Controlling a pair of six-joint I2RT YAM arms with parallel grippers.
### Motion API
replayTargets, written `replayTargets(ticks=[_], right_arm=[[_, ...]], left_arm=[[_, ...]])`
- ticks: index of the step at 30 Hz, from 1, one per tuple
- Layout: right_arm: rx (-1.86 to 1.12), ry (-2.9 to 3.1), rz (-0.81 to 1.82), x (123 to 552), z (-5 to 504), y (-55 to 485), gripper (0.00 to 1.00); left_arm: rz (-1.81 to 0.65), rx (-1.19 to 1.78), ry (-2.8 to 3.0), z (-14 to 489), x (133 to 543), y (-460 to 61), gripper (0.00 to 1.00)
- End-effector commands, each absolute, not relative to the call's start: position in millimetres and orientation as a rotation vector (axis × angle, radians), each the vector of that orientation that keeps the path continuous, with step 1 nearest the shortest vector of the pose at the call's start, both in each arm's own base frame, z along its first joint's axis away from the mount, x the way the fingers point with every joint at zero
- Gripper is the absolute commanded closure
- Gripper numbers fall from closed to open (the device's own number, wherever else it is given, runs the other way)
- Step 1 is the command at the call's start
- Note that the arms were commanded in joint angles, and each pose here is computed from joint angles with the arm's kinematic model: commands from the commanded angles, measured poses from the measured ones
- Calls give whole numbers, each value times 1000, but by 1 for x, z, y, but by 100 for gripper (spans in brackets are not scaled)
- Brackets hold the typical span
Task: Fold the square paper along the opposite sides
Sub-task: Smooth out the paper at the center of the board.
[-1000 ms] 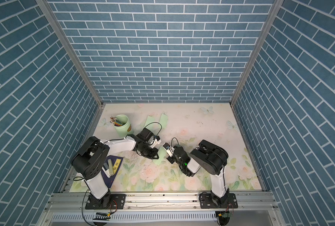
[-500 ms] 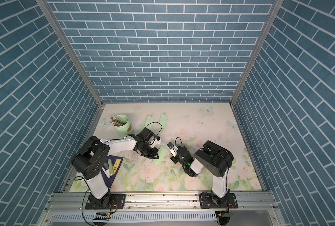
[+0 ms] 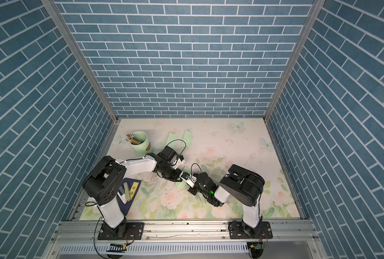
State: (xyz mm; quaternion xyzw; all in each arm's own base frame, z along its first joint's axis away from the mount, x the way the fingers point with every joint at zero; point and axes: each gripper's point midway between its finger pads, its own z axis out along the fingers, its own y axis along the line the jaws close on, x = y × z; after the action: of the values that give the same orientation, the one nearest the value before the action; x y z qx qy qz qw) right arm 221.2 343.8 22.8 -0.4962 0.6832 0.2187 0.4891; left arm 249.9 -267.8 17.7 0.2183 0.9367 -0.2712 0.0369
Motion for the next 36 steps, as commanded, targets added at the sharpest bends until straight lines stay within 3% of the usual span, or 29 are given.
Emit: replayTargets(ticks=[1,36], right_arm=[[-1251,1657,519,220,14,346,100],[-1569,1739,529,144,-47,334,100]], left_arm=[[-620,655,3005,-16,239,-239,100],[-593,632,3004,-17,246,-233,100]])
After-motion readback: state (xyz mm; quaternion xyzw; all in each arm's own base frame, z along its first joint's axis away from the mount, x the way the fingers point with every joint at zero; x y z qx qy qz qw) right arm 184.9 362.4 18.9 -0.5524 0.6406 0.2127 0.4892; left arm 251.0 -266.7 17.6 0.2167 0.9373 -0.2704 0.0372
